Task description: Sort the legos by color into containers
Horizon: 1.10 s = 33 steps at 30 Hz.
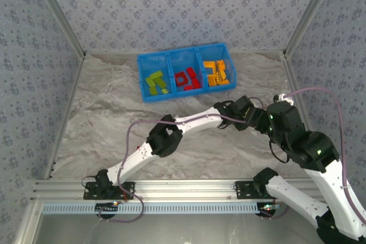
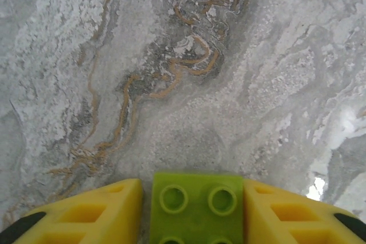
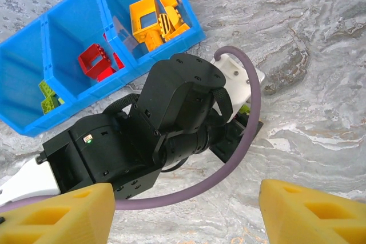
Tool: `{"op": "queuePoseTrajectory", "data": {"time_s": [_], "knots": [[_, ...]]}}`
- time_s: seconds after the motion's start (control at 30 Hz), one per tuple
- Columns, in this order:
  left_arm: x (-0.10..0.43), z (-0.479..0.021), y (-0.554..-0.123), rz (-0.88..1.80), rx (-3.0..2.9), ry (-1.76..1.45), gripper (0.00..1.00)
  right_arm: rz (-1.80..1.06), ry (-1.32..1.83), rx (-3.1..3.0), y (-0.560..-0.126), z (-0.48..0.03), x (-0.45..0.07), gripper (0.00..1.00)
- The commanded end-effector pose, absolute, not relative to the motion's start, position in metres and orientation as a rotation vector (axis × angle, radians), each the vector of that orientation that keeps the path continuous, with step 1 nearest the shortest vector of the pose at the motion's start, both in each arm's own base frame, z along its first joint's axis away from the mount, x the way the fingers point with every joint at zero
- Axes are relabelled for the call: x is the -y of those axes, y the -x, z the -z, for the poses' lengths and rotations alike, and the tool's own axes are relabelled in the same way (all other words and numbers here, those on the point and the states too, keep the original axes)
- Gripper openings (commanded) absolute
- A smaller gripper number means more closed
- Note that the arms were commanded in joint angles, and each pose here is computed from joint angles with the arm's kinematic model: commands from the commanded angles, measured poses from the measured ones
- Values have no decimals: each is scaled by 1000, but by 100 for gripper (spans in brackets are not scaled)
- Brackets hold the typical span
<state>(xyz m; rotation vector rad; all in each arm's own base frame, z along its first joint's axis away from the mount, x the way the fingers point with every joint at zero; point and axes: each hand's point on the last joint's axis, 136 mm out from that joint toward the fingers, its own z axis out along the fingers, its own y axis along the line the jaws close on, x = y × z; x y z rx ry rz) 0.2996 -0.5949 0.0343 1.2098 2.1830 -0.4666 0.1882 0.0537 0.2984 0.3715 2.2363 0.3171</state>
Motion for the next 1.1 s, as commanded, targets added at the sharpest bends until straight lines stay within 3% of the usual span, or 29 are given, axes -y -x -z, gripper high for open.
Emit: {"op": "queuePoseTrajectory", "data": {"time_s": [0.0, 0.17, 0.23, 0.33, 0.63, 1.07], "knots": [[593, -9, -277, 374, -2189, -1318, 43, -300, -394, -2241, -186, -295, -49, 70], [589, -8, -275, 304, -2177, -1333, 43, -295, -399, -2241, -186, -295, -48, 70], [587, -8, -274, 298, -2178, -1335, 26, -298, -399, -2240, -186, -295, -48, 70], [587, -17, -275, 300, -2184, -1304, 12, -302, -403, -2236, -187, -296, -48, 70], [573, -87, -287, 516, -2224, -1090, 11, -304, -381, -2235, -187, -299, -49, 70], [524, -127, -311, 646, -2388, -882, 9, -341, -340, -2254, -191, -297, -60, 70]]}}
